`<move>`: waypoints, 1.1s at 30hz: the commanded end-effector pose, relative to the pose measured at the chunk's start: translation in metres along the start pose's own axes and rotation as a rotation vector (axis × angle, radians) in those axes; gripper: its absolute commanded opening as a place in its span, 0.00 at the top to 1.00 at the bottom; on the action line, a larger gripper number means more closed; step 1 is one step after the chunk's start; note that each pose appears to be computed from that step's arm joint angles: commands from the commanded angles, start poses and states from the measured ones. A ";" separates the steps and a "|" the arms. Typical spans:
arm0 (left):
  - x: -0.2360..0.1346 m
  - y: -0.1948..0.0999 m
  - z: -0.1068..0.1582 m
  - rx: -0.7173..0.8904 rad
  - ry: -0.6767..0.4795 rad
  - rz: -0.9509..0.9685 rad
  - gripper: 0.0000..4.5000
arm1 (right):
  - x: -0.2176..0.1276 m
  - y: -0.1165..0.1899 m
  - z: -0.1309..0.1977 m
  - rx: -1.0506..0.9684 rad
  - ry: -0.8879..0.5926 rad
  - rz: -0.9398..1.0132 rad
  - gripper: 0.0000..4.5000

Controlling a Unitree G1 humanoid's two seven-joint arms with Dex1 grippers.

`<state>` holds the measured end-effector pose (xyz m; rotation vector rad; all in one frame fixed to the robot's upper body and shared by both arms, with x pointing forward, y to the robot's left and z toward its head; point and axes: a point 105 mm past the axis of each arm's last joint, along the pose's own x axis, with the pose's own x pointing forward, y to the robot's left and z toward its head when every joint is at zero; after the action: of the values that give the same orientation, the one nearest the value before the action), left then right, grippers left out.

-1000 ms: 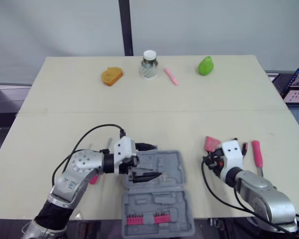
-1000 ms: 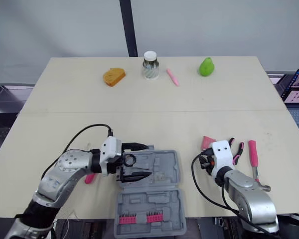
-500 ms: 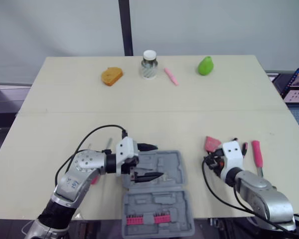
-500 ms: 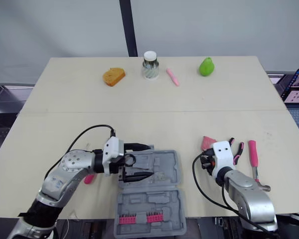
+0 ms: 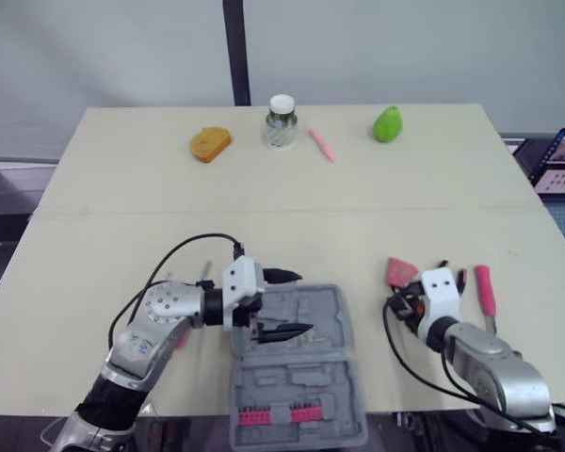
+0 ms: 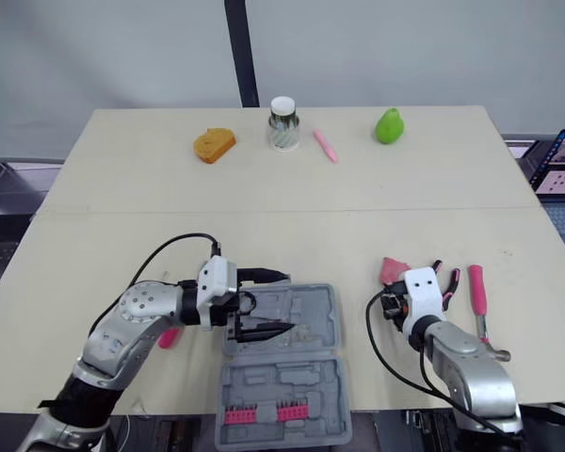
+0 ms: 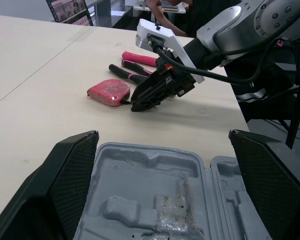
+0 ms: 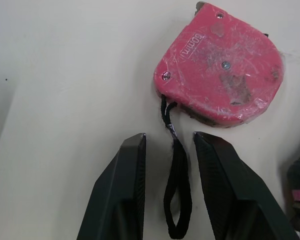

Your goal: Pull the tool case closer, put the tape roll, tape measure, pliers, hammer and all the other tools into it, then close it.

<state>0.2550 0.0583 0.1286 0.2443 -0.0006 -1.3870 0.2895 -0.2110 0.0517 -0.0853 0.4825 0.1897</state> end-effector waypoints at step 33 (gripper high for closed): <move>-0.007 -0.020 -0.012 0.032 0.077 -0.119 0.00 | -0.039 0.025 -0.027 0.035 0.081 0.098 0.97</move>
<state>0.2424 0.0663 0.1124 0.3103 0.0808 -1.4664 0.2436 -0.1973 0.0409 -0.0411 0.5730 0.2558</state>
